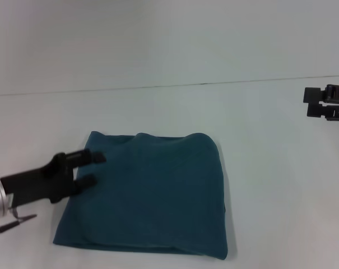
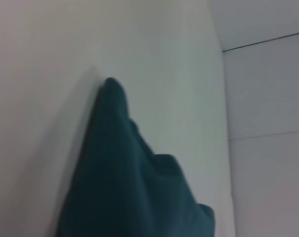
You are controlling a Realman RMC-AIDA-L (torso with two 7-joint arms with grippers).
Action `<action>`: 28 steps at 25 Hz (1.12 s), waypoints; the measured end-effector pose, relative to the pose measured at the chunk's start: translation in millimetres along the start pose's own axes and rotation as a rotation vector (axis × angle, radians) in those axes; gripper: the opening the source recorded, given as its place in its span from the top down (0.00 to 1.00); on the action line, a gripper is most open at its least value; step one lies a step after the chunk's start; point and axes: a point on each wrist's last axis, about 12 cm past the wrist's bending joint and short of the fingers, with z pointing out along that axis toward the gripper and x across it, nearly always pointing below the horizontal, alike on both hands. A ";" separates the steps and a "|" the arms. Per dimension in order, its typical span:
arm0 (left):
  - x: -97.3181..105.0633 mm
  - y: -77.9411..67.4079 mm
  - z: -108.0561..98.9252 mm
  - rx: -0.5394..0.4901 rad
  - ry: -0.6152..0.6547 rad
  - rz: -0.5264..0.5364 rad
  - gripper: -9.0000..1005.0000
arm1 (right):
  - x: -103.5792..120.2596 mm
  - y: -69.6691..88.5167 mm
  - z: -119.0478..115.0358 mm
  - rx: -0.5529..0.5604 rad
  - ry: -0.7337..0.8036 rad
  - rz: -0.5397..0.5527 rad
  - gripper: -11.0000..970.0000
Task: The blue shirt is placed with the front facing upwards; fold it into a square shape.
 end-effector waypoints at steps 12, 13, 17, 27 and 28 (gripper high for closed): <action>5.7 -4.9 -9.6 0.043 0.061 0.086 0.31 | -0.2 1.1 -1.6 0.004 0.014 -0.018 0.09; 5.3 -10.6 -15.2 0.086 0.069 0.131 0.31 | -0.1 2.1 -3.0 0.001 0.019 -0.036 0.09; 12.0 -28.3 -32.9 0.252 0.134 0.507 0.31 | 9.7 5.4 -3.2 -0.014 0.083 -0.261 0.09; 53.6 -13.3 -29.8 0.352 0.243 0.959 0.30 | 99.5 -2.4 37.4 -0.112 0.286 -0.608 0.09; 55.4 -12.1 -31.0 0.355 0.245 0.958 0.30 | 104.8 -3.9 40.5 -0.114 0.303 -0.600 0.09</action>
